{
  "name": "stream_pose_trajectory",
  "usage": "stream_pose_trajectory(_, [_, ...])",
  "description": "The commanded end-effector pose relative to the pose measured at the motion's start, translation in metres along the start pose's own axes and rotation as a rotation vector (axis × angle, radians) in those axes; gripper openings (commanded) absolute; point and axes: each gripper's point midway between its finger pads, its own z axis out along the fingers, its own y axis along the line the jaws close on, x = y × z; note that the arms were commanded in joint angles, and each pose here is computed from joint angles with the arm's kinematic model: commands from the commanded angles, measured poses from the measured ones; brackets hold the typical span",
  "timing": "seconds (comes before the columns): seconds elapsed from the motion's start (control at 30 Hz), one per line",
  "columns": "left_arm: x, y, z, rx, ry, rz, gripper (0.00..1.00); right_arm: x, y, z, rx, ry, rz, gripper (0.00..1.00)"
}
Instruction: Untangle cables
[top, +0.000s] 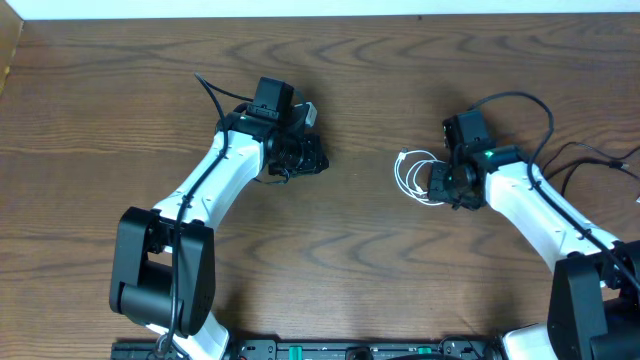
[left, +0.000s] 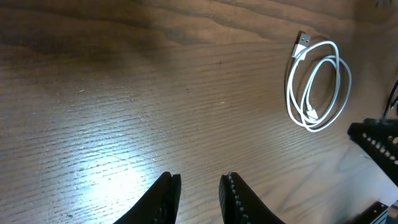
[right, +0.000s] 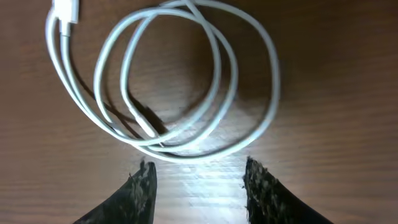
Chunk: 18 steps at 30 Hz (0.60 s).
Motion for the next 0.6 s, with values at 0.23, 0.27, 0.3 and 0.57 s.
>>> stream_pose_trajectory(0.23, [-0.003, -0.006, -0.005, 0.016, -0.011, 0.028, 0.27, -0.001, 0.062, 0.01, -0.324, -0.083, -0.302, 0.35])
stream_pose_trajectory(0.27, [-0.003, -0.006, -0.005, 0.016, -0.011, 0.028, 0.27, 0.002, 0.065, 0.01, -0.34, -0.087, -0.376, 0.38])
stream_pose_trajectory(0.3, [-0.003, -0.006, -0.005, 0.016, -0.011, 0.028, 0.27, 0.005, 0.066, 0.011, -0.342, -0.09, -0.449, 0.39])
stream_pose_trajectory(0.57, [-0.003, -0.006, -0.005, 0.017, -0.01, 0.028, 0.27, 0.007, 0.063, 0.013, -0.293, -0.154, -0.877, 0.4])
